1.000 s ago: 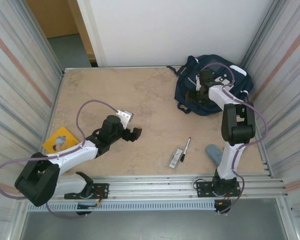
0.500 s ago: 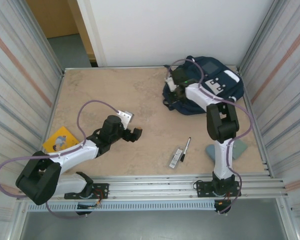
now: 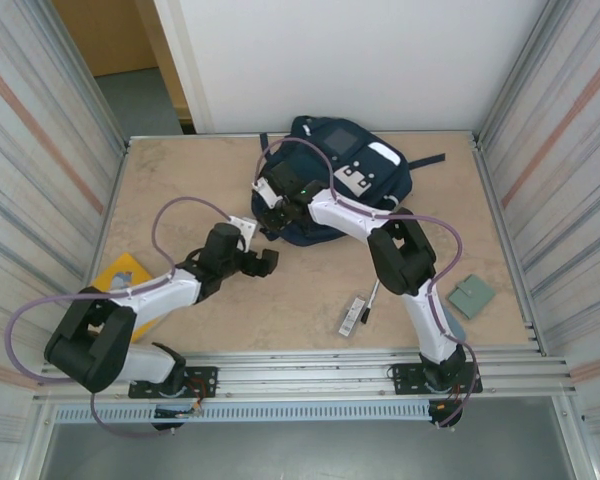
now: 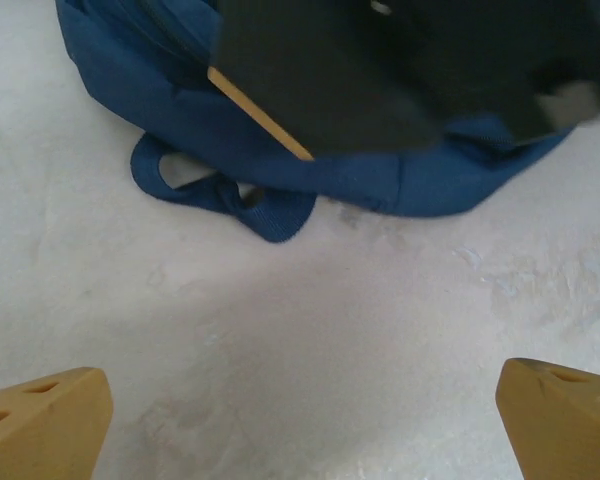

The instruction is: Pack books, pencil case, and school supplies into a backpack

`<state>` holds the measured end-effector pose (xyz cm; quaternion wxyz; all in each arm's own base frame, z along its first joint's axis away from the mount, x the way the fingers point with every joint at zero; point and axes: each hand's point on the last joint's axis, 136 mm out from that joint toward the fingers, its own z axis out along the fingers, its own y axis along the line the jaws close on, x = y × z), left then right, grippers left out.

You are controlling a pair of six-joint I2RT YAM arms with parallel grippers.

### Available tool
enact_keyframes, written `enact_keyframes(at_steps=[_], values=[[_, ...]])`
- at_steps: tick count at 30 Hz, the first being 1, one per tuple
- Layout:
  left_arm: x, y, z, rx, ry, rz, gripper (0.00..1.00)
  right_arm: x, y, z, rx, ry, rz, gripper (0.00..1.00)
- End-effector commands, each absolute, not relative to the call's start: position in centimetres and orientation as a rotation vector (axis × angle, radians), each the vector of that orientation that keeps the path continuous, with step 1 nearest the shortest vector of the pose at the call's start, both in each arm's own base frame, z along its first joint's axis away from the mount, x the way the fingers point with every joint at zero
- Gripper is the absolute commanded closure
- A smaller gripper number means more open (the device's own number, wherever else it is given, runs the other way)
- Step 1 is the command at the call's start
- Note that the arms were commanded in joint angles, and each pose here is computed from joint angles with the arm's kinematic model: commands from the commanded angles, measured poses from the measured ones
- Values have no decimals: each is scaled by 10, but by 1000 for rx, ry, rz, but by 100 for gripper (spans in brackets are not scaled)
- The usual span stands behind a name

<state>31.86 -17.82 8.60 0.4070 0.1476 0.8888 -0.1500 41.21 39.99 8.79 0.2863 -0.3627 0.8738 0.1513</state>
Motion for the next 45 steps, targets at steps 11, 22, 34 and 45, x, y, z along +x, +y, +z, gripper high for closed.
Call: enact_keyframes(at_steps=[11, 22, 34, 45], values=[[327, -151, 82, 109, 2273, -566, 1, 397, 288, 125, -731, 2479, 421, 51], [323, -179, 91, 241, 2247, -733, 4, 393, 275, 69, -1099, 2354, -117, 53], [323, -178, 99, 225, 2220, -752, 3, 368, 338, 98, -1165, 2289, 183, 98], [322, -182, 114, 92, 2228, -921, 3, 331, 373, 167, -1053, 2177, 685, 100]])
